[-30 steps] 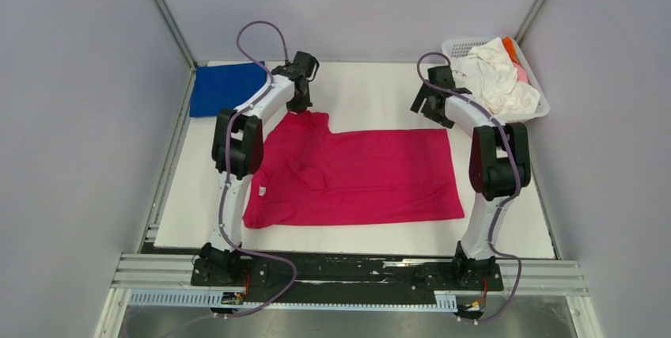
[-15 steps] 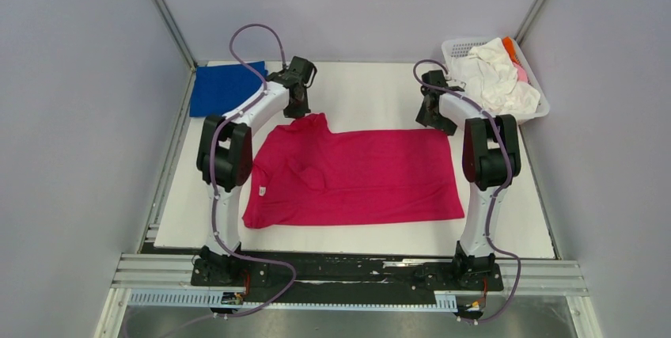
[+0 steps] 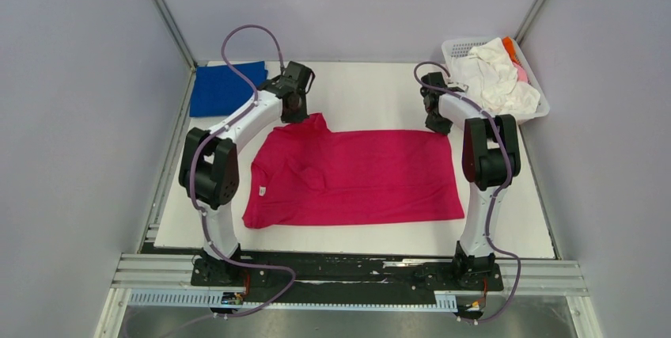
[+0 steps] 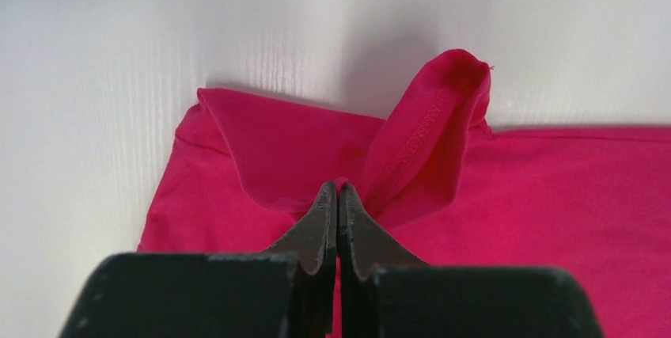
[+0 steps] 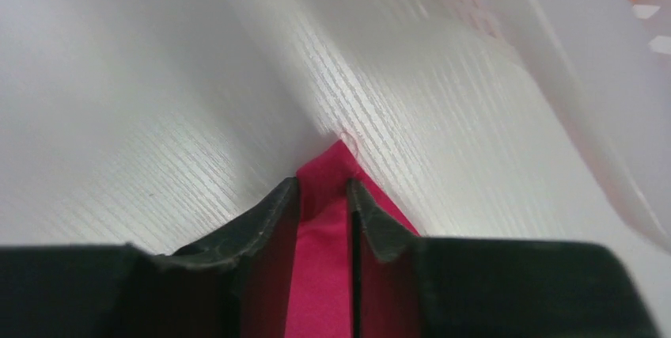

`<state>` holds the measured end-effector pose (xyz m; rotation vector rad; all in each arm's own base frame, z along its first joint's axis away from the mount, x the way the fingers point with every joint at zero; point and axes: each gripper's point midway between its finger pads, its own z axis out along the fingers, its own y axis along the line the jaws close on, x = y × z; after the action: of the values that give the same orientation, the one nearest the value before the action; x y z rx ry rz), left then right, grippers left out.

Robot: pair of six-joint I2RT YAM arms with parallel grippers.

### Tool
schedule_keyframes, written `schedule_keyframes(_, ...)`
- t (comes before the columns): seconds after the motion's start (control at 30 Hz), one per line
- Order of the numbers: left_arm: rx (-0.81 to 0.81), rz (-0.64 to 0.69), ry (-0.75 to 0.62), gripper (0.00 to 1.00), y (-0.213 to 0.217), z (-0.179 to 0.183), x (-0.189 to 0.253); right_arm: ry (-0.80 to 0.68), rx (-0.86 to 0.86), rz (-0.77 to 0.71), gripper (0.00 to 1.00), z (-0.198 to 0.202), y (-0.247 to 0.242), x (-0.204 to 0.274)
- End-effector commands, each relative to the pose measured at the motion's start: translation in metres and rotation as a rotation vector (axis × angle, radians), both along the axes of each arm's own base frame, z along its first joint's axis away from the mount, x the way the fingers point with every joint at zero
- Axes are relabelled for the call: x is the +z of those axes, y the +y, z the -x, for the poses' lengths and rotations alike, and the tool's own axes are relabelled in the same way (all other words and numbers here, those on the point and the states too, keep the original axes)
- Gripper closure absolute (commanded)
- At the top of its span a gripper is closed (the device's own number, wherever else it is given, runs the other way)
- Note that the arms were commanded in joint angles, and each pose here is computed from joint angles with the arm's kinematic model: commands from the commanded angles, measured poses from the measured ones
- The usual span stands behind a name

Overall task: Fold and stack the t-shirts
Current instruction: Grab the side of the flattened tshirt furthest away from the robot with both arms, then fold the other side of the tshirt into a rectangle

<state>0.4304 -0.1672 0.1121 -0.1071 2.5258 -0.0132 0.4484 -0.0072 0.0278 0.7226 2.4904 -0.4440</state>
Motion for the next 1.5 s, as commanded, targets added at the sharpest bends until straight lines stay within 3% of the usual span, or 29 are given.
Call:
schedule_keyframes(0.0,-0.014,0.034,-0.068,1.0,-0.004,0.005,0.026,-0.04,-0.007,0.019,0.79,-0.002,0.0,0.014)
schedule_keyframes(0.2,-0.027,0.037,-0.064,1.0,-0.003,0.021,0.027,-0.102,0.02,0.039,1.0,-0.009,0.005,0.034)
schedule_keyframes(1.07,-0.061,-0.003,-0.075,1.0,0.018,0.126,0.042,-0.174,0.076,0.07,1.0,0.062,0.017,0.08)
schedule_keyframes(1.47,-0.04,0.0,-0.052,1.0,0.029,0.17,0.052,-0.186,0.097,0.067,0.99,0.069,0.019,0.088)
